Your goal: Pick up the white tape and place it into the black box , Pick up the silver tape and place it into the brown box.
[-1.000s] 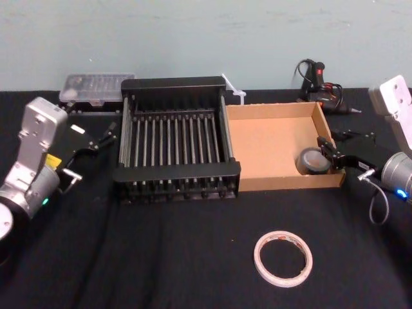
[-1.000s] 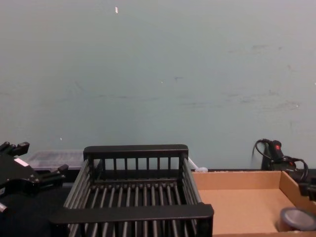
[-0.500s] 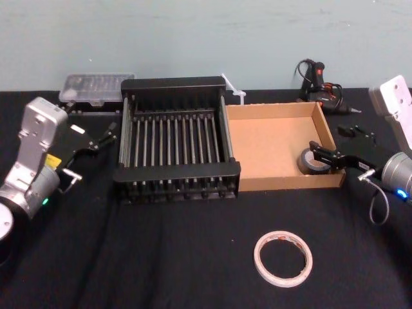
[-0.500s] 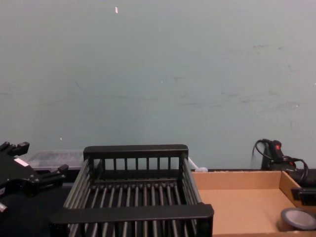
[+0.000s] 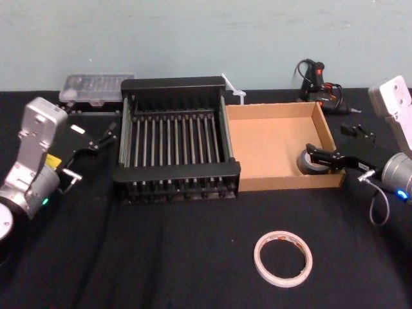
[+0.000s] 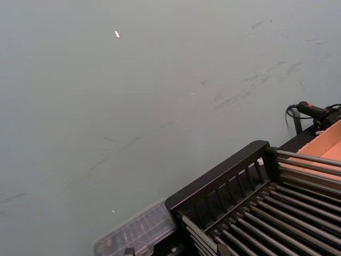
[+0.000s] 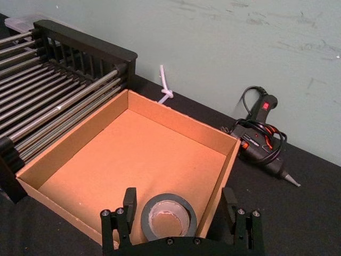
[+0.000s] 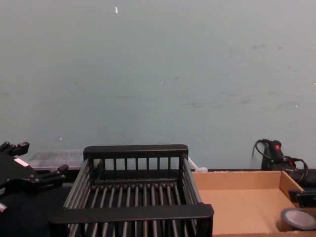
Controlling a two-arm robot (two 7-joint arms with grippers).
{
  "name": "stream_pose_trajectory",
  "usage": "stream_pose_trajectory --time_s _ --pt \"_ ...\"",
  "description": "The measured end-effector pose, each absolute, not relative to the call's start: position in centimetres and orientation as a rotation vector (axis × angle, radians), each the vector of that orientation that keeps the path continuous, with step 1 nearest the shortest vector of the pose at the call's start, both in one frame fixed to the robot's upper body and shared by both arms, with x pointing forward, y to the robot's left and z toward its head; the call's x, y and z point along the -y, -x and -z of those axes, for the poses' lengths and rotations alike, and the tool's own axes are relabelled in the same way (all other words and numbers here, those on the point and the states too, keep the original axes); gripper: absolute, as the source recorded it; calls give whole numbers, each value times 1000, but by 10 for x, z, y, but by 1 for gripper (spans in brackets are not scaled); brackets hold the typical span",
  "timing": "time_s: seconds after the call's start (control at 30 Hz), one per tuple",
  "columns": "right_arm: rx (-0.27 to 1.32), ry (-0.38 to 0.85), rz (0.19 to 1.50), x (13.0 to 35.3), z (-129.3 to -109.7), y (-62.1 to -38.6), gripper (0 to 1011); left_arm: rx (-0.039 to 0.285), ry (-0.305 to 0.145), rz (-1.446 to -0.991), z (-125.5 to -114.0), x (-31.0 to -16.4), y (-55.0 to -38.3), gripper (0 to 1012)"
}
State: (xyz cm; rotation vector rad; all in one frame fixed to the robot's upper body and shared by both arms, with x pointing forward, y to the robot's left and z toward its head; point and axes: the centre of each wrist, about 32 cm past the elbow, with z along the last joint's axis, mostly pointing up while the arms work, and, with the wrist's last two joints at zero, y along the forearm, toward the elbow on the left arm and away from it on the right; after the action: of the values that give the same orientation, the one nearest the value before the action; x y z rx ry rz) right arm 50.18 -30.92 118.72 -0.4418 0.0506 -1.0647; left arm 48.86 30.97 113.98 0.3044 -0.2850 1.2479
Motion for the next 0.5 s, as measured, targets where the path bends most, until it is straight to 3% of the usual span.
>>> stream_pose_trajectory --time_s 0.5 --pt "-54 447 993 311 -1203 -475 1002 285 -304 -1248 -1140 -310 -489 1001"
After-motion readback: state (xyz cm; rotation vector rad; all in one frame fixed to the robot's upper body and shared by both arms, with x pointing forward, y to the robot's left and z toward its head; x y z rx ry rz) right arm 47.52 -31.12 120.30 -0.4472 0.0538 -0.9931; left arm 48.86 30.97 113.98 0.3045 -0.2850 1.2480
